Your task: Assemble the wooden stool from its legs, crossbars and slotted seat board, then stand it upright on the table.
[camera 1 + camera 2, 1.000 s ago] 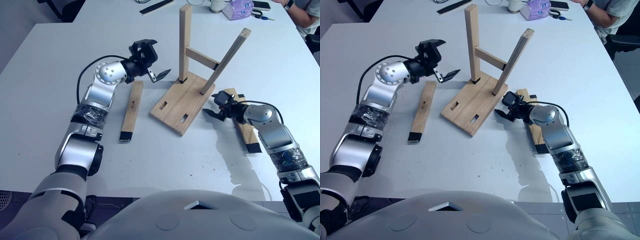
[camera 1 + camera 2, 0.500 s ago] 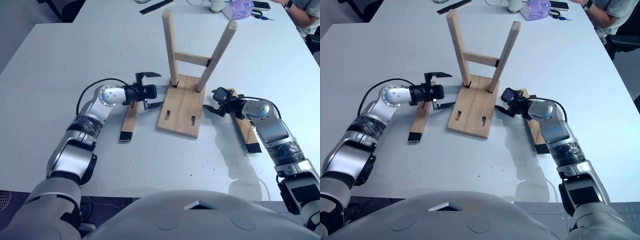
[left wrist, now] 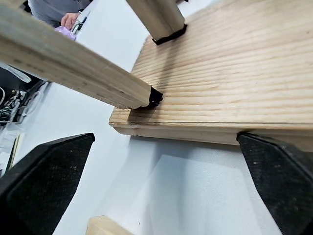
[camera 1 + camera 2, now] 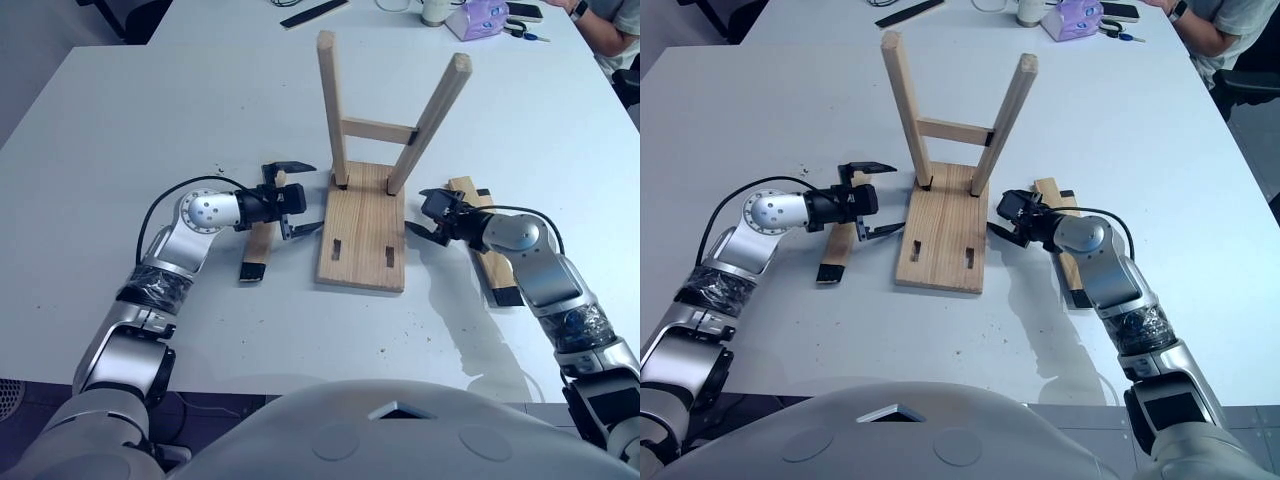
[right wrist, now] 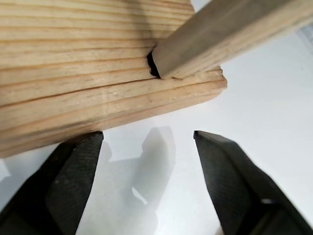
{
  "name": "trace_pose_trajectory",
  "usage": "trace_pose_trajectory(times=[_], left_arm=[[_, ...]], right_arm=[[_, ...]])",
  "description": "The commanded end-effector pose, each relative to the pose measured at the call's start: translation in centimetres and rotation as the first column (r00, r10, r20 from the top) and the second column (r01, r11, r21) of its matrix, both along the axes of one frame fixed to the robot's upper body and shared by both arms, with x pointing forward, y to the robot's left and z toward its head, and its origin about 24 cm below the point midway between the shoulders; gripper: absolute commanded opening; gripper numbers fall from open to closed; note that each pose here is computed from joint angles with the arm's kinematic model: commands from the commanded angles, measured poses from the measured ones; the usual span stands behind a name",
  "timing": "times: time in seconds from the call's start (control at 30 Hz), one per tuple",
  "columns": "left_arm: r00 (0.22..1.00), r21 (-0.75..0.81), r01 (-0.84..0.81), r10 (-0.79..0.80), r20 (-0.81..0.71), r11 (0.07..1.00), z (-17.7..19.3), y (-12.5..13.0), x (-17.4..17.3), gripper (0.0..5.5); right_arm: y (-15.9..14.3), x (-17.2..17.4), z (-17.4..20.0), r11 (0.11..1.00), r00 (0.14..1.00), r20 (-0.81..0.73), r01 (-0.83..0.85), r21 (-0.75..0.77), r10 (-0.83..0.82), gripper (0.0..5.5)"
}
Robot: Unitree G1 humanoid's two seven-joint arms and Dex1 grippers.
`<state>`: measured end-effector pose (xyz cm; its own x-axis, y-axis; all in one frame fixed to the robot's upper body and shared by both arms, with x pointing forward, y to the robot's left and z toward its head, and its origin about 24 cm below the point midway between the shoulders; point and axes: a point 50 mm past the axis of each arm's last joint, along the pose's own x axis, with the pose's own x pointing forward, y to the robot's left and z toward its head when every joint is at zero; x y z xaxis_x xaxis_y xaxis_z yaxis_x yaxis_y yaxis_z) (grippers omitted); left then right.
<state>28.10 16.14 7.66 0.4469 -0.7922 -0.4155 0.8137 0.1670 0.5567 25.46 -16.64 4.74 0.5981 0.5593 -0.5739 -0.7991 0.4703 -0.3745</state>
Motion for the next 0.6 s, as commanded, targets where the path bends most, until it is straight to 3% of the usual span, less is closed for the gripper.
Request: trace_pose_trajectory(times=[0.03, 0.33, 0.6], left_arm=[[0.999, -0.096, 0.041, -0.043, -0.023, 0.995, 0.6, -1.4, -1.0, 5.4], [0.999, -0.025, -0.039, 0.039, -0.036, 0.999, 0.8, 0.8, 0.4, 5.4], [0.981, 0.117, 0.02, 0.003, -0.195, 0.993, -0.5, 2.9, -1.0, 5.4]], right_arm=[[1.8, -1.2, -1.0, 0.996, 0.995, -0.071, -0.068, 0.049, 0.072, 3.43], [1.8, -1.2, -0.7, 0.997, 0.997, -0.053, -0.061, 0.052, 0.064, 3.43], [0.9, -0.6, -0.6, 0.999, 0.999, -0.026, -0.024, 0.028, 0.024, 3.43]])
